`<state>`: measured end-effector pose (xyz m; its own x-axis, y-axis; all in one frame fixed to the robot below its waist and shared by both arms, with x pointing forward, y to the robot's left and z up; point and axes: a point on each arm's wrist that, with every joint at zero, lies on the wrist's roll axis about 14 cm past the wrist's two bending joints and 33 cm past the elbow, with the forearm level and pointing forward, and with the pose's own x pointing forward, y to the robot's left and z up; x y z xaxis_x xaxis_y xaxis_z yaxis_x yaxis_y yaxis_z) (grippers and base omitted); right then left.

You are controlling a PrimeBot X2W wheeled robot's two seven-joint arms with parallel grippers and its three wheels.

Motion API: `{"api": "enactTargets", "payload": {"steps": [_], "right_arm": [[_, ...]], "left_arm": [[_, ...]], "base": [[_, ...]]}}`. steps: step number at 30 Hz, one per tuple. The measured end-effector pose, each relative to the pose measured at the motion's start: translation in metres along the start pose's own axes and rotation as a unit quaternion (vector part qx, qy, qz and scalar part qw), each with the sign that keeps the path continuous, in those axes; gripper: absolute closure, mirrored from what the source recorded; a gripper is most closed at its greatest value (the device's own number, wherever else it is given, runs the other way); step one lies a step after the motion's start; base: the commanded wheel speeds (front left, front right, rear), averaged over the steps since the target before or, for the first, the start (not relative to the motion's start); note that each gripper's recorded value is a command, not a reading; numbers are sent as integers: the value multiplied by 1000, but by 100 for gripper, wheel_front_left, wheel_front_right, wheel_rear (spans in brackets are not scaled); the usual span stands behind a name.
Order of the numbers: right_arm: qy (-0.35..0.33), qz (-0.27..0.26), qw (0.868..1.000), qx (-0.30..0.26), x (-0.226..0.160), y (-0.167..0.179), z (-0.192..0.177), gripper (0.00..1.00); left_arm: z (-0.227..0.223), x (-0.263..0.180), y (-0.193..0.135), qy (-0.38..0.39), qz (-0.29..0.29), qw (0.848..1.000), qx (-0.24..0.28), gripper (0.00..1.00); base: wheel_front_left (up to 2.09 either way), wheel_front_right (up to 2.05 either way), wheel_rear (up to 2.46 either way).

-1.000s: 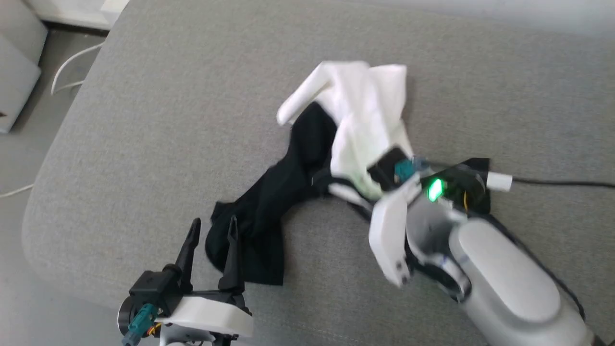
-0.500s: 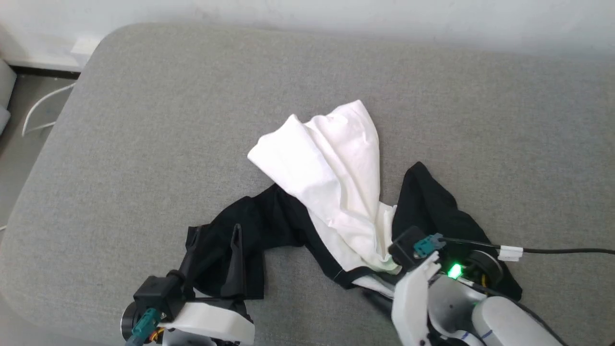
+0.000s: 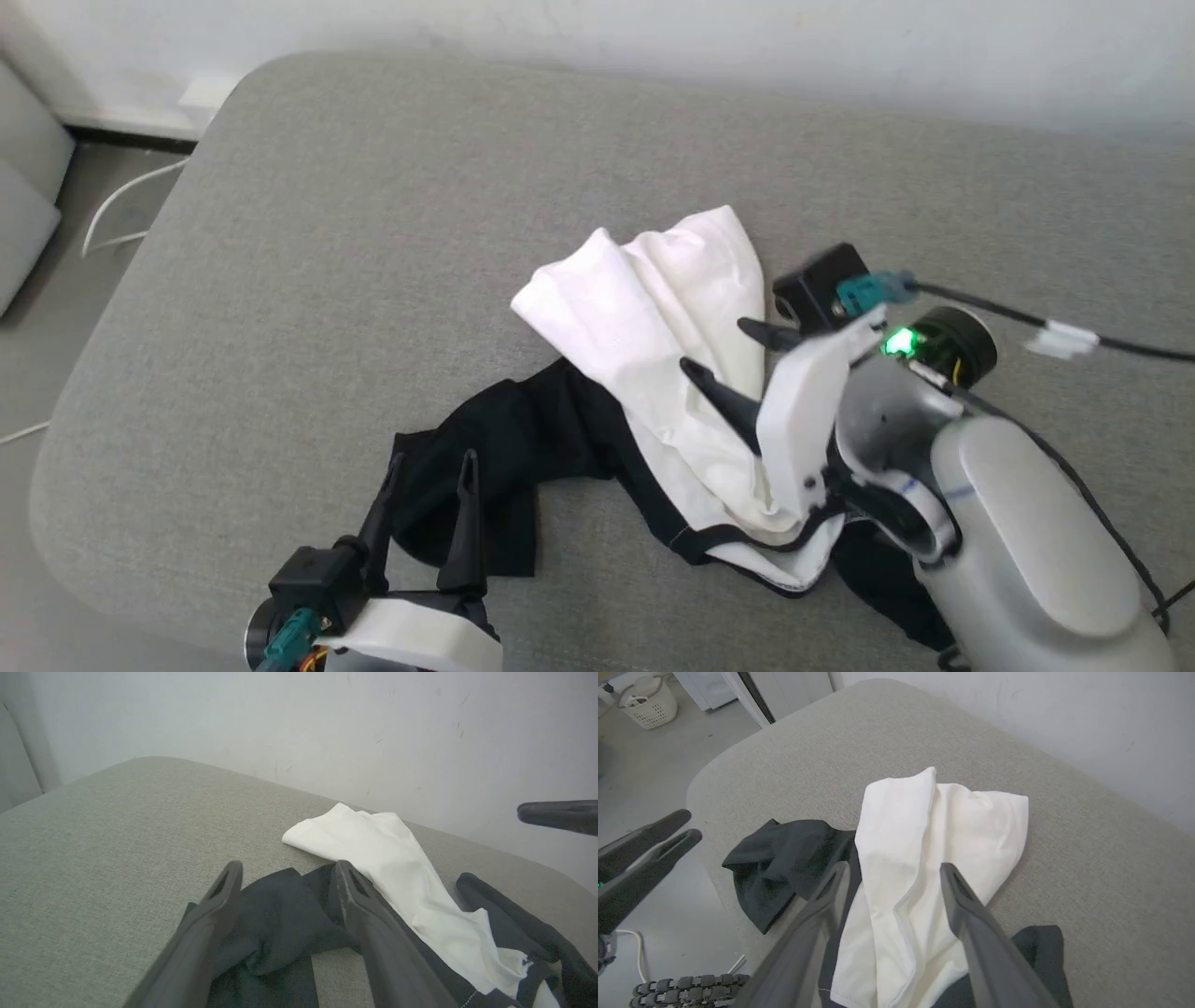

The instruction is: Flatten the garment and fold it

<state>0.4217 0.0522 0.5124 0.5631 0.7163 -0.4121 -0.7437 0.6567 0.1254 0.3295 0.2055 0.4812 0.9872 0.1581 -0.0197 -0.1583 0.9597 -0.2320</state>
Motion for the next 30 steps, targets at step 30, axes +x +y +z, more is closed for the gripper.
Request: {"api": "enactTargets", "payload": {"steps": [30], "right_arm": [[147,18,989,-6,107,-2,-58,0]], "left_arm": [[-12,-4,27,27,59,998,-10,0]], "base": [[0,0,0]]}}
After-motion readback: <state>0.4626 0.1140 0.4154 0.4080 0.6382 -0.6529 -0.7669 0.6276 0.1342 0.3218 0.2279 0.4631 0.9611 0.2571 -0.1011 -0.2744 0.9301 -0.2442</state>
